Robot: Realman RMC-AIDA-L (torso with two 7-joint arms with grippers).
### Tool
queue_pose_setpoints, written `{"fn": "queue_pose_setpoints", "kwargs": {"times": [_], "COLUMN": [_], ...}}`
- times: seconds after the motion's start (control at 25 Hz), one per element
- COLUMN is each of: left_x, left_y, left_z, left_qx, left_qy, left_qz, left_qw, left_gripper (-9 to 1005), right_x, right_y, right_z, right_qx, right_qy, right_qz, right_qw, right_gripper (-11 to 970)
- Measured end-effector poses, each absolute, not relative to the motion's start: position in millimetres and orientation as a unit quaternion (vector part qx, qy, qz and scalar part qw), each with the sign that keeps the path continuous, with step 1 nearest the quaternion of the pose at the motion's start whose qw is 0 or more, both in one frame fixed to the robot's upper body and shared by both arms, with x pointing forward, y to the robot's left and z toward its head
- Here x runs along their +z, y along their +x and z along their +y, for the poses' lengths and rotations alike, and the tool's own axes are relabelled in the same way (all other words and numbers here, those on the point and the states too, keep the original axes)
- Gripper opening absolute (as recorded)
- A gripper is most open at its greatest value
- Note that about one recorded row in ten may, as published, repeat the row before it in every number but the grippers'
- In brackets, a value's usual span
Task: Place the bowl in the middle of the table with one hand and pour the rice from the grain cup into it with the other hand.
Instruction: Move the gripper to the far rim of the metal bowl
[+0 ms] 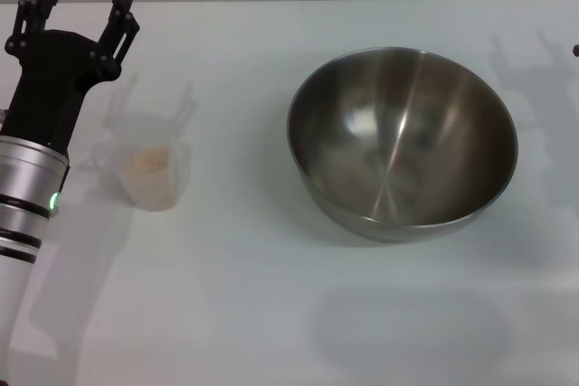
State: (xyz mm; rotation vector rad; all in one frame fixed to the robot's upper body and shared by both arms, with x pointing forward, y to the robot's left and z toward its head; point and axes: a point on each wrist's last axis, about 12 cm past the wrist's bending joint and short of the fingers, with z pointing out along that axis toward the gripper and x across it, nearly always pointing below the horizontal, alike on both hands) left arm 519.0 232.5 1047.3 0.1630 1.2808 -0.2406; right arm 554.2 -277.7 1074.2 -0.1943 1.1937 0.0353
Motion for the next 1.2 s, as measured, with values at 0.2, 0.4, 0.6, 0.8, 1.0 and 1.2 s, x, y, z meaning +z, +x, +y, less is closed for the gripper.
{"fn": "queue_pose_setpoints", "kwargs": {"times": [0.2,0.4,0.6,0.8,1.0,1.2], "left_x": [1047.2,1048.2,1051.1,1051.9,1051.0,1050.0], "left_y": [519.1,519.5,518.5,518.1,516.7,515.4], "left_z": [236.3,241.2,241.8,240.5,241.2,242.3], "left_qx": [-0.105,-0.096,-0.083,-0.075,-0.074,-0.072], "left_qy": [0.07,0.067,0.075,0.083,0.082,0.081], "left_qz": [0.596,0.592,0.58,0.576,0.578,0.579], "left_qw": [0.793,0.797,0.807,0.81,0.809,0.808], "left_gripper": [829,829,829,828,828,829], "right_x": [1078.0,1081.5,1083.9,1084.6,1084.2,1083.4], "right_y": [557.5,559.4,562.0,563.8,563.7,563.2], "right_z": [-274.3,-273.9,-273.0,-272.3,-272.5,-273.1], "right_qx": [0.024,0.025,0.027,0.027,0.027,0.024], "right_qy": [-0.09,-0.083,-0.08,-0.081,-0.081,-0.082], "right_qz": [0.555,0.549,0.546,0.547,0.548,0.549], "right_qw": [0.827,0.831,0.833,0.833,0.832,0.831], "right_gripper": [681,681,680,680,680,680]}}
